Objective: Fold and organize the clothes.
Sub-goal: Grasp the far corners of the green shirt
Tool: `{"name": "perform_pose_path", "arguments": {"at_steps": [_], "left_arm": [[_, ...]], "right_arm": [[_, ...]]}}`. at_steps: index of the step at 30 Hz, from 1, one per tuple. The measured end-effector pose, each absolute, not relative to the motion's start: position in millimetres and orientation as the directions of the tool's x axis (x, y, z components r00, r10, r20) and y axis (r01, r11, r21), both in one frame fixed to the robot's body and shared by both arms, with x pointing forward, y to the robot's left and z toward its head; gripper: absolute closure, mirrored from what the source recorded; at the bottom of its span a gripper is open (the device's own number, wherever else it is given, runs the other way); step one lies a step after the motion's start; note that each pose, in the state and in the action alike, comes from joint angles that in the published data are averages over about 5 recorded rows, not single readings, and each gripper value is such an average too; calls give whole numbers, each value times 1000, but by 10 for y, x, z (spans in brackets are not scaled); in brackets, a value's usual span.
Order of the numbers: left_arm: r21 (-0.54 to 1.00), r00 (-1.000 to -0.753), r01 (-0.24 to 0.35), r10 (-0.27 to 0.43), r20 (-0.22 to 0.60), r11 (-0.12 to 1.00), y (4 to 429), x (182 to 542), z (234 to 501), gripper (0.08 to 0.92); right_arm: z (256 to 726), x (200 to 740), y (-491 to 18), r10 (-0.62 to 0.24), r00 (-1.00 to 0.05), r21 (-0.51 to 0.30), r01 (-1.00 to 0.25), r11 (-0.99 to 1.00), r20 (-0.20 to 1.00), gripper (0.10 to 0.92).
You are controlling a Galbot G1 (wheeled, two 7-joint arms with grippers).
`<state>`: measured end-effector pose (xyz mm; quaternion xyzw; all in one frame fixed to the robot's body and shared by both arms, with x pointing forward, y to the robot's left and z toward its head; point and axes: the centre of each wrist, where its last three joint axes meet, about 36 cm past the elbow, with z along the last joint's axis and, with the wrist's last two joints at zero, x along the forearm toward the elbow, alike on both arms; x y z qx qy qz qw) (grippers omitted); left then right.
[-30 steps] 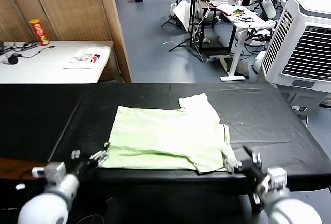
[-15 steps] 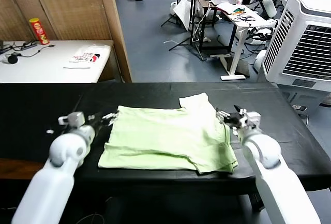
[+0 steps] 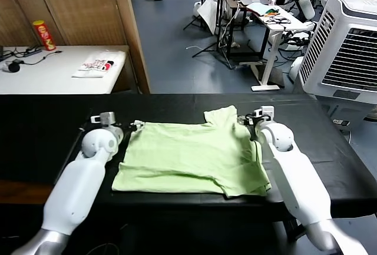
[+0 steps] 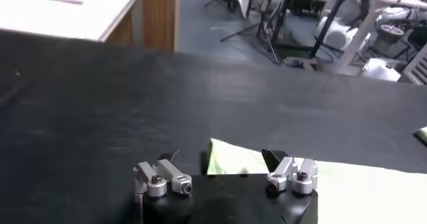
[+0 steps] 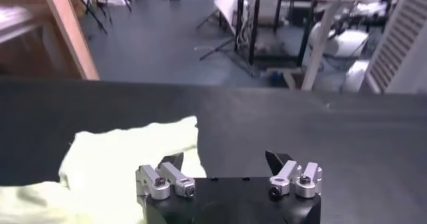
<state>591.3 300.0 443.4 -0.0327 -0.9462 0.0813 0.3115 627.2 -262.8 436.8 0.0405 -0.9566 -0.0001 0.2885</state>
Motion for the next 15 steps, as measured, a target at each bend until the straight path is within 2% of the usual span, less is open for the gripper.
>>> {"name": "perform_pose_path", "arguments": {"at_steps": [2,7,12,15], "left_arm": [[-174,-799,11,113,590,985,2988,5926,4413,201],[-167,-793,9,109,599,986,2997,5941,4376,242],[-164,-791,7,106,602,986,3012,5958,4342,448],[-162,-792,8,105,601,987,3010,5972,4318,603]], "right_arm": [[4338,6292,-2612,-79,-825,21,-81,996,559,273],[4295,6339,-2566,-86,-819,20,-91,996,567,452],[4259,6365,-2526,-94,-815,29,-94,995,572,548],[4244,6368,-2508,-103,-814,39,-99,994,572,658]]}}
